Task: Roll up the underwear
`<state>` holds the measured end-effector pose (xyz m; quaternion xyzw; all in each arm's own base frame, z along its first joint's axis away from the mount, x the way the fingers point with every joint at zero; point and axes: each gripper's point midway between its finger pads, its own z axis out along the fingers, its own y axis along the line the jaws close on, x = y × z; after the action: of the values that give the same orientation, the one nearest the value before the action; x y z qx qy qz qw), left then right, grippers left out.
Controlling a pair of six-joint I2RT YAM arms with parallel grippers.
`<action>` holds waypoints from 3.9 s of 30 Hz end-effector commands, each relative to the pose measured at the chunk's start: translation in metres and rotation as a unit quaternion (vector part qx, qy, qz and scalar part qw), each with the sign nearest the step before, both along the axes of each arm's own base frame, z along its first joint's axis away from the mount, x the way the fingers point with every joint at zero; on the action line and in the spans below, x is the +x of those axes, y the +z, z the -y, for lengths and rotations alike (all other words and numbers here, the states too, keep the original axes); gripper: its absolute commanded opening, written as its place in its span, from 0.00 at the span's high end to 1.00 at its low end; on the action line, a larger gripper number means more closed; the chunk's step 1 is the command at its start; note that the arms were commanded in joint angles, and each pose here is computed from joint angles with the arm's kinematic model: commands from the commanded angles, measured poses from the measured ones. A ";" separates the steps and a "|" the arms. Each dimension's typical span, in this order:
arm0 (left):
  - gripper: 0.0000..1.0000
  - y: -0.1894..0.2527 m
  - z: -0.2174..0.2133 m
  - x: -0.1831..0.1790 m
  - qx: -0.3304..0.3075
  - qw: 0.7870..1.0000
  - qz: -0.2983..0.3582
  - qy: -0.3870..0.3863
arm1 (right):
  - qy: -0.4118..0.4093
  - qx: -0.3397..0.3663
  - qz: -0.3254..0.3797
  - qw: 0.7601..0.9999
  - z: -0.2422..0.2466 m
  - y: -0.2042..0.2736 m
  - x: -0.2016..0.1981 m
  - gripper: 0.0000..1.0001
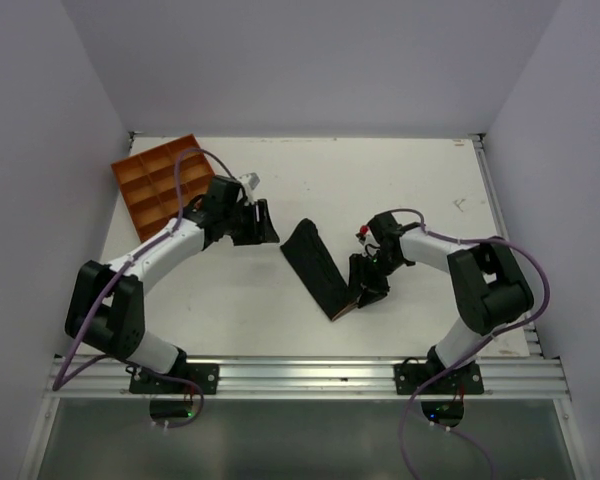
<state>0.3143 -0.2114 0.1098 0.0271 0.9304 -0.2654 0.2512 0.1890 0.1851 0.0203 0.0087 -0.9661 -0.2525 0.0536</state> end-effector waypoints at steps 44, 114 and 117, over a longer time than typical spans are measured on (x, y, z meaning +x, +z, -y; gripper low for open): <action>0.31 -0.058 0.037 -0.134 -0.225 0.966 -0.127 0.013 | -0.093 0.062 0.025 0.993 -0.091 0.019 -0.023 0.72; 0.39 -0.028 0.050 -0.125 -0.383 0.906 -0.133 0.120 | -0.143 0.234 -0.009 0.962 -0.138 0.087 -0.012 1.00; 0.39 -0.027 0.050 -0.124 -0.386 0.906 -0.129 0.118 | -0.145 0.235 -0.009 0.961 -0.138 0.089 -0.012 1.00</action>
<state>0.1798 -0.2586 0.0690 -0.2275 0.7910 -0.5558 0.1169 0.1754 0.3161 0.0893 -0.1303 -0.8855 -0.4449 0.0310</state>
